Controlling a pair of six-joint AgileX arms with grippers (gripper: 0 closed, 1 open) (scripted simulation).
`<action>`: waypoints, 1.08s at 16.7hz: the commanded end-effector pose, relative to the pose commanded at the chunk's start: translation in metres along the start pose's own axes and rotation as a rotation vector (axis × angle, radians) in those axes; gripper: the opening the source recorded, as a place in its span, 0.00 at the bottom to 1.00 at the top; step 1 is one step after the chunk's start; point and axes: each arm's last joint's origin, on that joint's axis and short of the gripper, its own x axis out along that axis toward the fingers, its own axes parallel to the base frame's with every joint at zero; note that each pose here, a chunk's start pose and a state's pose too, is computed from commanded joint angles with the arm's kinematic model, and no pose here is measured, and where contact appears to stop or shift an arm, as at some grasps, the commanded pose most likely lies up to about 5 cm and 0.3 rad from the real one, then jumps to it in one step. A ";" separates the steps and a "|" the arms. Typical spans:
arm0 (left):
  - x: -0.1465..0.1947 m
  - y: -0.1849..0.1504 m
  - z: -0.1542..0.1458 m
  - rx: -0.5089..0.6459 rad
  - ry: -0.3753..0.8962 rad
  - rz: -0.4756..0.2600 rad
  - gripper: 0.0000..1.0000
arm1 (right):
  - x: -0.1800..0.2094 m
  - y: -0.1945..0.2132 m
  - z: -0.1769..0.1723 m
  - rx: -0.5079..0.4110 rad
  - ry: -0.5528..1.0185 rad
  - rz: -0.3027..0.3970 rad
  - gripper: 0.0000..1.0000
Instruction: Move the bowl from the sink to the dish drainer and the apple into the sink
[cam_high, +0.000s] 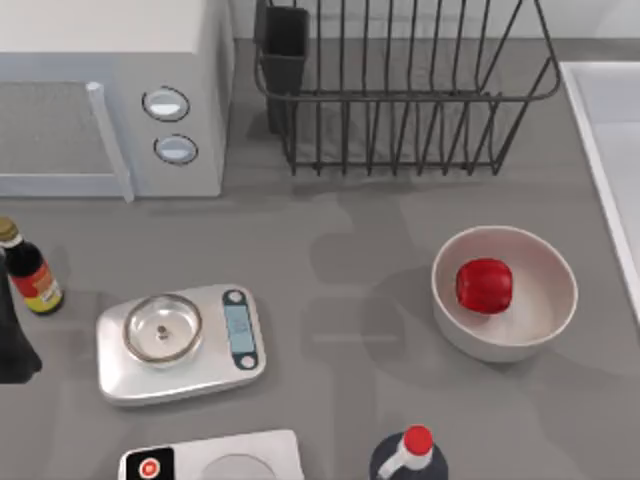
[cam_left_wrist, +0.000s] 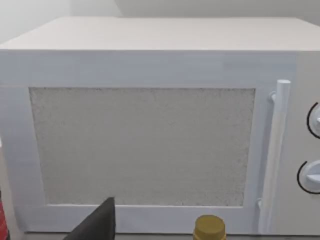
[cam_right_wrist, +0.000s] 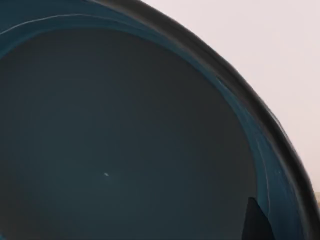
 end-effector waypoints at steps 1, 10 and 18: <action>0.000 0.000 0.000 0.000 0.000 0.000 1.00 | 0.006 0.003 -0.023 -0.006 0.070 0.002 0.00; 0.000 0.000 0.000 0.000 0.000 0.000 1.00 | 0.029 -0.024 -0.178 -0.042 0.541 -0.178 0.00; 0.000 0.000 0.000 0.000 0.000 0.000 1.00 | 0.030 -0.036 -0.198 -0.049 0.601 -0.230 0.00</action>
